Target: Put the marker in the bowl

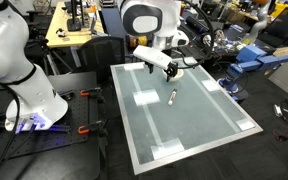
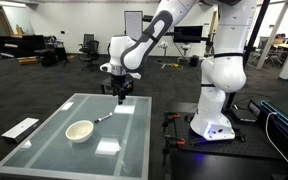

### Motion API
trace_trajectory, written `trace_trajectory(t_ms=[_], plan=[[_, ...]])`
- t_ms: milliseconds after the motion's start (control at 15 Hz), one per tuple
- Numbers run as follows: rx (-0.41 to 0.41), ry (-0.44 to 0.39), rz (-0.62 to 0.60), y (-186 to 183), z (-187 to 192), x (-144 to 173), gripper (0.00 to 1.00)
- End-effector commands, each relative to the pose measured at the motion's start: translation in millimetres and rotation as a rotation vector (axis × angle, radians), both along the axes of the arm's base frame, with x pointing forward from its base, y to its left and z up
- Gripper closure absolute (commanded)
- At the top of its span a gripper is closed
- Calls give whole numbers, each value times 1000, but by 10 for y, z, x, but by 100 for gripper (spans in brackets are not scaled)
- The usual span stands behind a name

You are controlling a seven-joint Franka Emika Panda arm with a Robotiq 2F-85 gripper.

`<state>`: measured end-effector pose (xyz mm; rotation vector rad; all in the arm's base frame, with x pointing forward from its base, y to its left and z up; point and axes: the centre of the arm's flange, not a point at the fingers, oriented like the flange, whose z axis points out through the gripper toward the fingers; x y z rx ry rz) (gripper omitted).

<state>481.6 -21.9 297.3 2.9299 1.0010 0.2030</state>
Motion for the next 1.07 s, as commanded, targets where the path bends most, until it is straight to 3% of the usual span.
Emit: trace_trajectory(t_ms=[0,400,1000], plan=[[-2,3,65,-162,-147,352,0],[11,40,205,-297,-433,684,0],[-34,88,250,-264,-940,900,0]])
